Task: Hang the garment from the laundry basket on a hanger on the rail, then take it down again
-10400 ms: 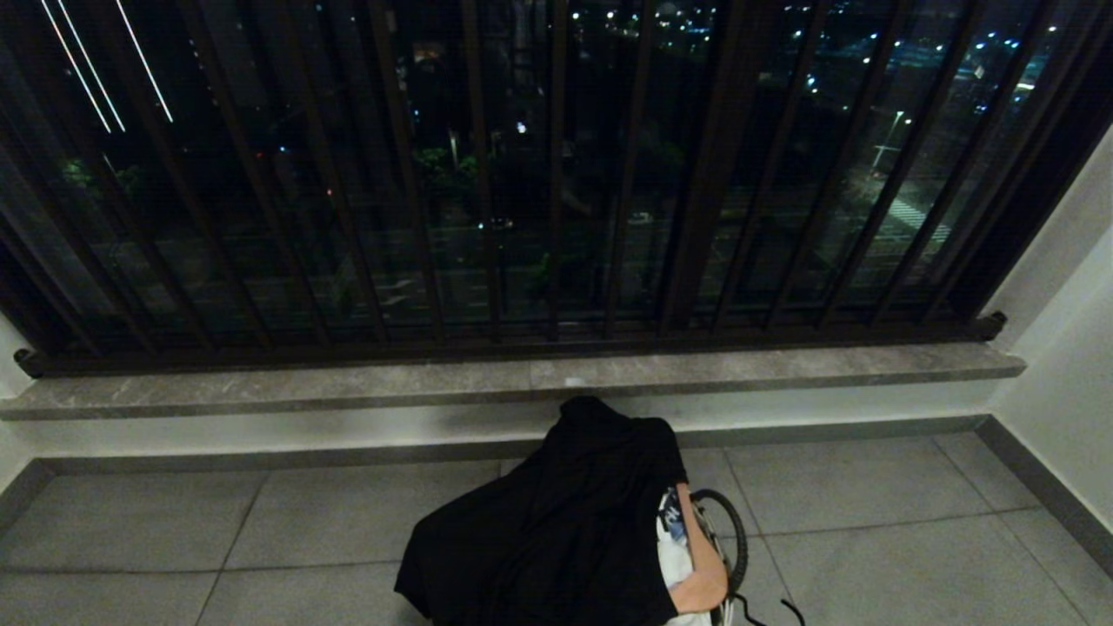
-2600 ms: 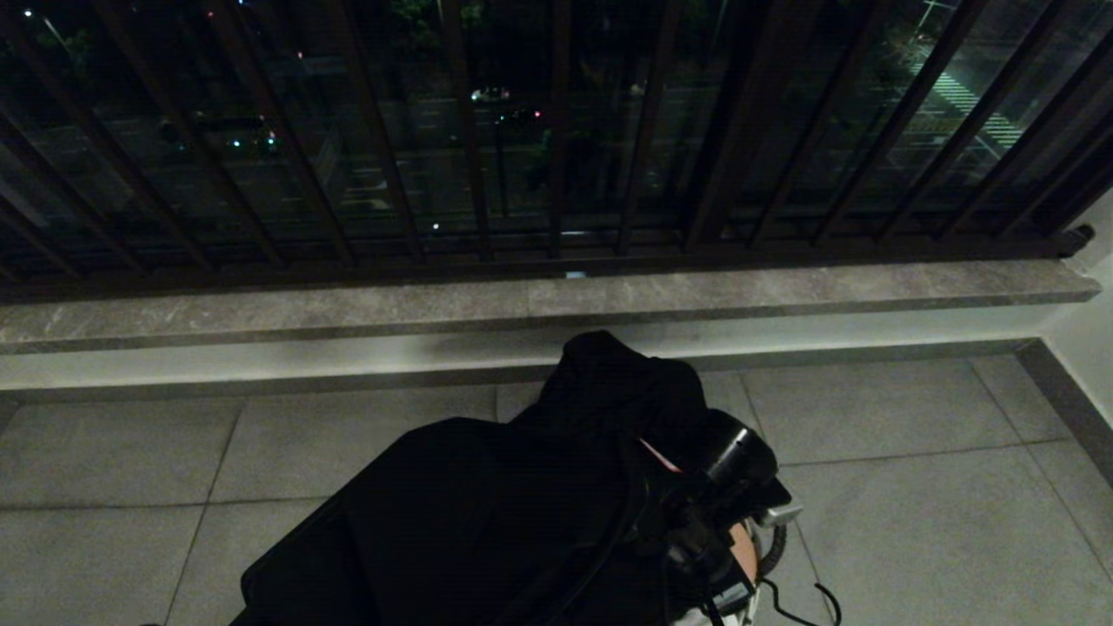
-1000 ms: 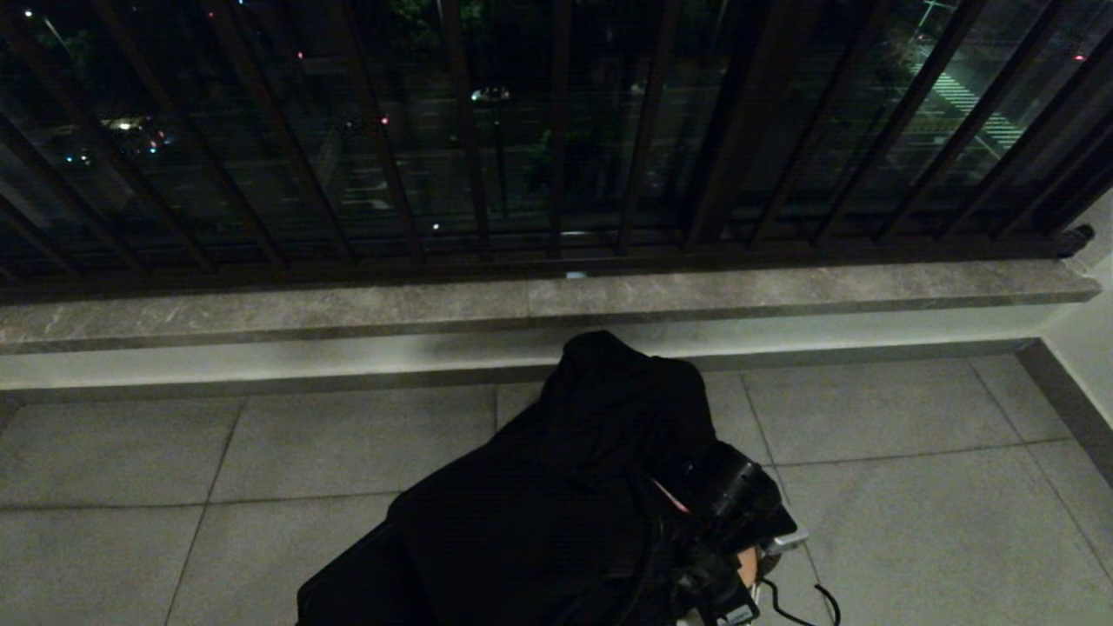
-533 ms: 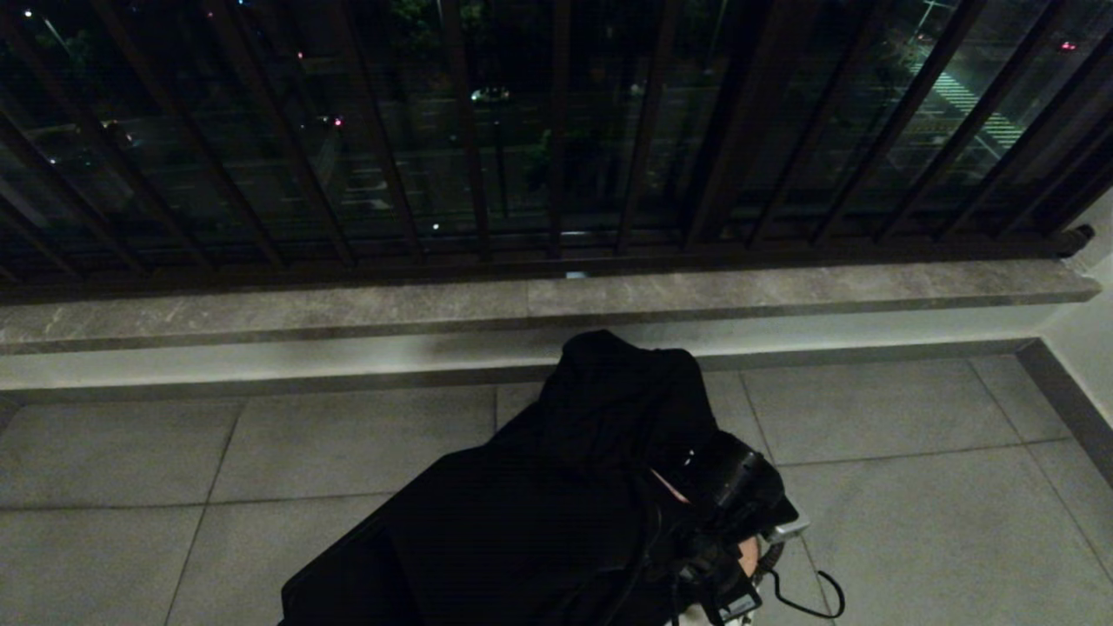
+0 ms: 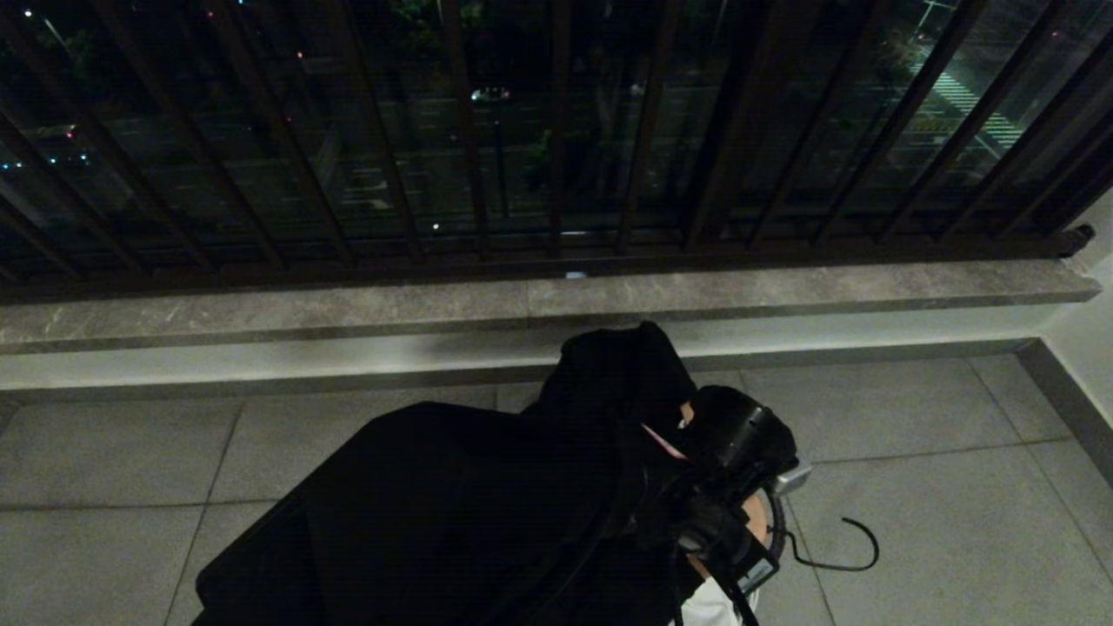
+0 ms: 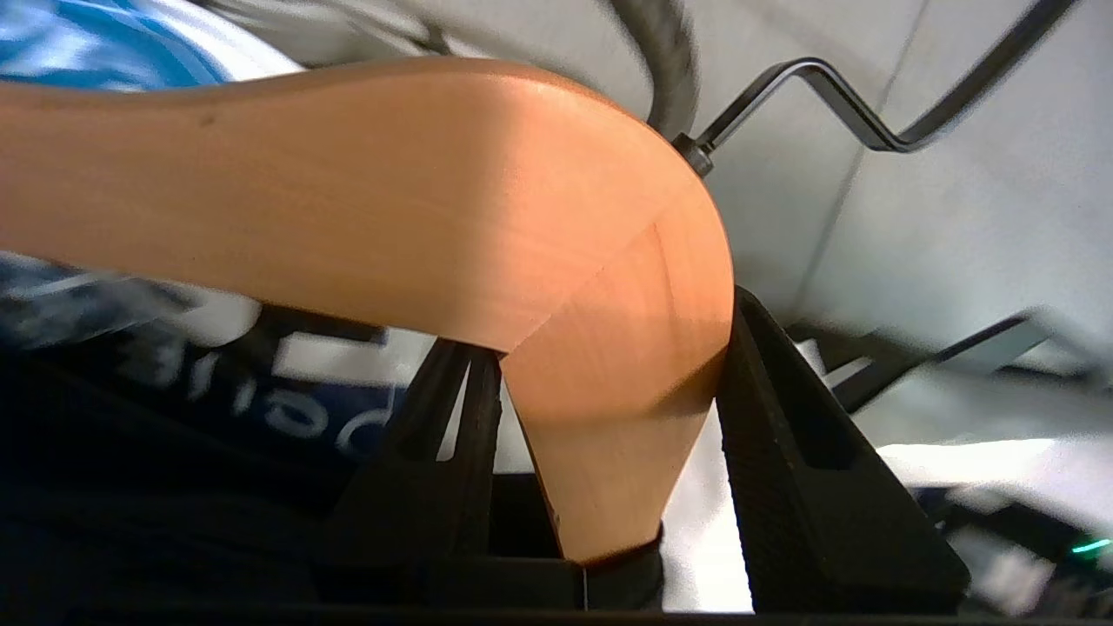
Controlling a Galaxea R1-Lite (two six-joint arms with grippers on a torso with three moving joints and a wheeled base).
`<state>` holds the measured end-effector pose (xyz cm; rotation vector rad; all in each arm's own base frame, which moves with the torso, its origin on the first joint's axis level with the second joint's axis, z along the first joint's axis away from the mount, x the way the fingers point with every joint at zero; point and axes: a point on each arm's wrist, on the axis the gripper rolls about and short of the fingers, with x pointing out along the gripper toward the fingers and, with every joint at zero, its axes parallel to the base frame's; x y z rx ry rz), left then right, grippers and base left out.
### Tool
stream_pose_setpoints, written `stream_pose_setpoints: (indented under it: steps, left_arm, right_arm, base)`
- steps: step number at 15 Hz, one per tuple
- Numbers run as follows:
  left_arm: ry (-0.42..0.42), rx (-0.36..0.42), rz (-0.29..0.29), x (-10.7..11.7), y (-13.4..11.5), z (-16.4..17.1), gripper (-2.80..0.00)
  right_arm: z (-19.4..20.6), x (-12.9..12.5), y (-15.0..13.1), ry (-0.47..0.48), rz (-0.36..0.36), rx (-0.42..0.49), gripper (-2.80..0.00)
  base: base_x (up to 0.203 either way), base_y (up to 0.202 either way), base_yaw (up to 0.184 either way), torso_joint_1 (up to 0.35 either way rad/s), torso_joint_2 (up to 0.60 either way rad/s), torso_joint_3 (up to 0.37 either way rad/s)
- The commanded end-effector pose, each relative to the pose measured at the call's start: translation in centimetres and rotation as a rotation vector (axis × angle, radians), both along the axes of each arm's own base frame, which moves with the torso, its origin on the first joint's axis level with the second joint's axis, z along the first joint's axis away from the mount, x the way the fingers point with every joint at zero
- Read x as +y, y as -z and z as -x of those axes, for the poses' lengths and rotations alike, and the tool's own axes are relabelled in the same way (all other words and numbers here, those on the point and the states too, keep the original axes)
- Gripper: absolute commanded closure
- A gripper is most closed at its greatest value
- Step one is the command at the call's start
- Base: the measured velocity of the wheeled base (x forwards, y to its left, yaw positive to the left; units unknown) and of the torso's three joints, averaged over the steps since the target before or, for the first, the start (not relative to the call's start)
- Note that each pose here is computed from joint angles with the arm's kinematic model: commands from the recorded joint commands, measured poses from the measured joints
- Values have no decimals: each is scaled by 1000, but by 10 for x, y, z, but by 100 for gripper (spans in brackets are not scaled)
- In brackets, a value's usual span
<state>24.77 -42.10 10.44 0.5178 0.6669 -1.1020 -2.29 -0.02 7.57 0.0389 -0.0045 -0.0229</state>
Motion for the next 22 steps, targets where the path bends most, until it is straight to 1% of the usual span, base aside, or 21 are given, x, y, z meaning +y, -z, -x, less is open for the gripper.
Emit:
stream_pose_setpoints:
  steps: [1, 3, 7, 10, 11, 13, 16, 19, 22]
  left_arm:
    - [-9, -4, 52, 6, -26, 4, 0]
    - [2, 44, 92, 12, -38, 9, 0]
    - [-20, 127, 149, 28, -61, 20, 0]
    - [-25, 211, 214, 43, -83, 29, 0]
    - [-27, 228, 227, 48, -89, 32, 0]
    - [-40, 244, 240, 55, -95, 37, 0]
    - [-54, 229, 318, 68, -107, 41, 0]
    - [-67, 233, 344, 84, -119, 48, 0]
    - [-77, 235, 381, 105, -137, 56, 0]
  right_arm:
    - [0, 0, 0, 0, -1, -2, 0]
    - [0, 0, 0, 0, 0, -1, 0]
    - [0, 0, 0, 0, 1, -1, 0]
    - [0, 0, 0, 0, -1, -1, 0]
    - [0, 0, 0, 0, -1, -1, 0]
    - [0, 0, 0, 0, 1, -1, 0]
    - [0, 0, 0, 0, -1, -1, 0]
    - [0, 0, 0, 0, -1, -1, 0]
    - [0, 0, 0, 0, -1, -2, 0]
  base:
    - [0, 0, 0, 0, 0, 0]
    - [0, 0, 0, 0, 0, 0]
    - [0, 0, 0, 0, 0, 0]
    - [0, 0, 0, 0, 0, 0]
    - [0, 0, 0, 0, 0, 0]
    - [0, 0, 0, 0, 0, 0]
    - [0, 0, 0, 0, 0, 0]
    - [0, 0, 0, 0, 0, 0]
    - [0, 0, 0, 0, 0, 0]
